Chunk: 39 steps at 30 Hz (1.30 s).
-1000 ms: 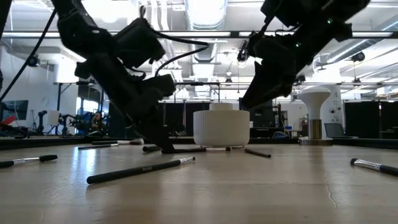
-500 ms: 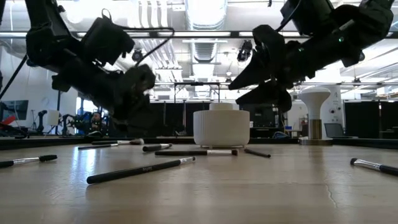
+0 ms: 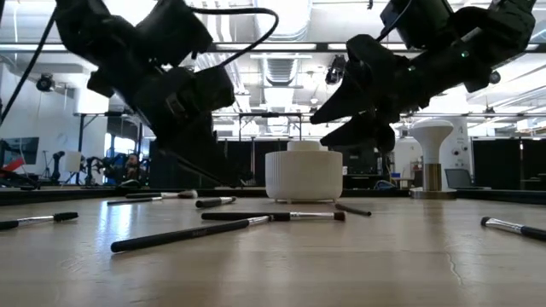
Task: Put items in baskets/containers
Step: Put the black silver eyeshadow brush into the pen organizer
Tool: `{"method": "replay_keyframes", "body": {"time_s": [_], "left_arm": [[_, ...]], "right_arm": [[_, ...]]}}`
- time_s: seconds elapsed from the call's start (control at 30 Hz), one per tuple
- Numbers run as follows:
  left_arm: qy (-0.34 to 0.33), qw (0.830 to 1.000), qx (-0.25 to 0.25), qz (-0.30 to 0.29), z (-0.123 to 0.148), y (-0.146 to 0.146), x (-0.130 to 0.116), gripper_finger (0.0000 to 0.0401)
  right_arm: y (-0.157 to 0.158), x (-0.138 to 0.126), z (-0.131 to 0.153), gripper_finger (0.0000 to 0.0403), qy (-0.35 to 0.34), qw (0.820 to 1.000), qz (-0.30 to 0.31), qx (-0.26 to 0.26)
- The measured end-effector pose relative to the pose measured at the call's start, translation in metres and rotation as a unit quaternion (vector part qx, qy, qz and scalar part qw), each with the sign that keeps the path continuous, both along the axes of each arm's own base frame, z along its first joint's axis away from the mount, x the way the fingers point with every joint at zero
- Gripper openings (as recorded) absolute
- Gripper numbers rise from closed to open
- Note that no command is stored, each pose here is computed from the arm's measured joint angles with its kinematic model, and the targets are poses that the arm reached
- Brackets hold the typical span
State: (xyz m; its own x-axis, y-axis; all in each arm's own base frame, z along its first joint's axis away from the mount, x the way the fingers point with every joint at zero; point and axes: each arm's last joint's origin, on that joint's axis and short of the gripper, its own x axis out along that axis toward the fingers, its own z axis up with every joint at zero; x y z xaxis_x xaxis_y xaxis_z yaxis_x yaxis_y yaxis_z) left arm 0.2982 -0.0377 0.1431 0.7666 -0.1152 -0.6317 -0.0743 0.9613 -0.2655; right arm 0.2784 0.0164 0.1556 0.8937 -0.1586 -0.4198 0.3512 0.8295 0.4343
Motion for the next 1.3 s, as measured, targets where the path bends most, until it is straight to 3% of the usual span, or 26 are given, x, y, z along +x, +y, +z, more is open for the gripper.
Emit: {"method": "replay_keyframes", "body": {"time_s": [0.3,0.6,0.9,1.3], "left_arm": [[0.007,0.999,0.013,-0.038,0.005,-0.024,0.0,0.0086],[0.049,0.996,0.075,-0.021,-0.007,-0.045,-0.006,0.0087],[0.064,0.995,0.07,-0.021,-0.017,-0.054,-0.006,0.0087],[0.056,0.998,0.037,0.004,-0.009,-0.056,0.001,0.0087]], "right_arm": [[0.006,-0.003,-0.005,0.0245,0.033,0.999,0.025,-0.023],[0.013,-0.003,-0.005,0.0244,0.038,0.997,0.048,-0.045],[0.016,-0.003,-0.004,0.0244,0.037,0.997,0.055,-0.048],[0.016,-0.003,-0.004,0.0244,0.037,0.997,0.054,-0.049]]}}
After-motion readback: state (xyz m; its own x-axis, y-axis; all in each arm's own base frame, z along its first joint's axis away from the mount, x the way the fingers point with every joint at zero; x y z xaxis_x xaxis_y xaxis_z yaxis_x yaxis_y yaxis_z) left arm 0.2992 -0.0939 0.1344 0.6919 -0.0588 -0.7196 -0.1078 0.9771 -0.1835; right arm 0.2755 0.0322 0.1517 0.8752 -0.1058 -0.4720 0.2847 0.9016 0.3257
